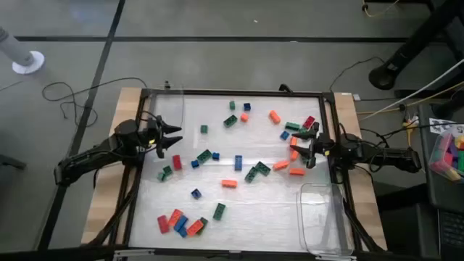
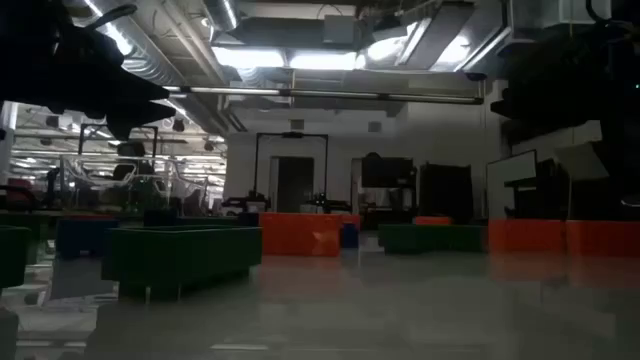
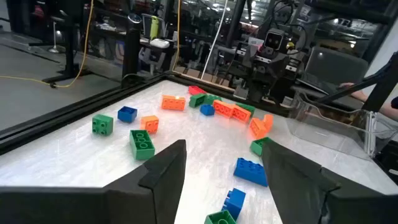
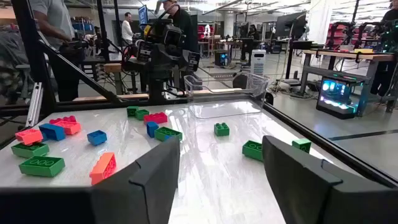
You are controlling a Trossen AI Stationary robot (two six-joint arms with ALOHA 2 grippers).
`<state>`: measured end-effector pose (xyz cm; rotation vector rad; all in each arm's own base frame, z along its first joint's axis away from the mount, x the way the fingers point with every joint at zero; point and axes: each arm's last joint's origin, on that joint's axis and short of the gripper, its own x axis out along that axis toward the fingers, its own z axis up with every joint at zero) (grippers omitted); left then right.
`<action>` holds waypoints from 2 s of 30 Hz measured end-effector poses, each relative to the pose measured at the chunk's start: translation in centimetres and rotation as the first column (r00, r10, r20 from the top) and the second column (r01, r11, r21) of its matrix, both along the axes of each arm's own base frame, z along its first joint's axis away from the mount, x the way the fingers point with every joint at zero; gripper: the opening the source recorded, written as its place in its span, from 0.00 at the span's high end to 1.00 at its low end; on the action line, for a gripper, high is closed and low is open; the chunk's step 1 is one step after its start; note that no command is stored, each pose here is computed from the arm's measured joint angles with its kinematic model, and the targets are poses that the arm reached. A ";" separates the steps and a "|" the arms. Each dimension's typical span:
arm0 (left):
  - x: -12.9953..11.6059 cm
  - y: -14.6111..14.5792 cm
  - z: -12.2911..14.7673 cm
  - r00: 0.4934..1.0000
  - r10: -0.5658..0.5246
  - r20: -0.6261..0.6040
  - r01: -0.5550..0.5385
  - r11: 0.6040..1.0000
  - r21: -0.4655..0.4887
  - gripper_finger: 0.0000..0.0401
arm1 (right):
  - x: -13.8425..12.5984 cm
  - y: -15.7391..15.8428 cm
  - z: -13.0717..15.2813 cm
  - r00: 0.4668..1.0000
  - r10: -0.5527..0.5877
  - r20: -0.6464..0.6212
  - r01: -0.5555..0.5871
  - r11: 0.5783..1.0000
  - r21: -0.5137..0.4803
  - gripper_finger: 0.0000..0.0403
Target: Sort blocks by size
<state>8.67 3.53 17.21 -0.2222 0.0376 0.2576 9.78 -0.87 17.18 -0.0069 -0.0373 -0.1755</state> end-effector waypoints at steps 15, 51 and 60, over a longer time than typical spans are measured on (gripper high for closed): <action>0.0 0.0 0.0 1.000 0.000 0.001 0.000 1.000 0.000 0.51 | 0.0 0.0 0.0 1.000 0.000 0.000 0.000 1.000 0.000 0.44; -0.1 0.0 2.0 0.981 -0.011 0.195 -0.011 0.994 0.108 0.51 | 0.0 0.0 -0.1 1.000 0.001 -0.011 -0.001 1.000 0.003 0.44; 0.1 -0.2 3.5 0.950 -0.046 0.309 -0.011 0.983 0.181 0.51 | 0.0 0.0 0.0 1.000 -0.001 0.001 0.001 1.000 0.003 0.44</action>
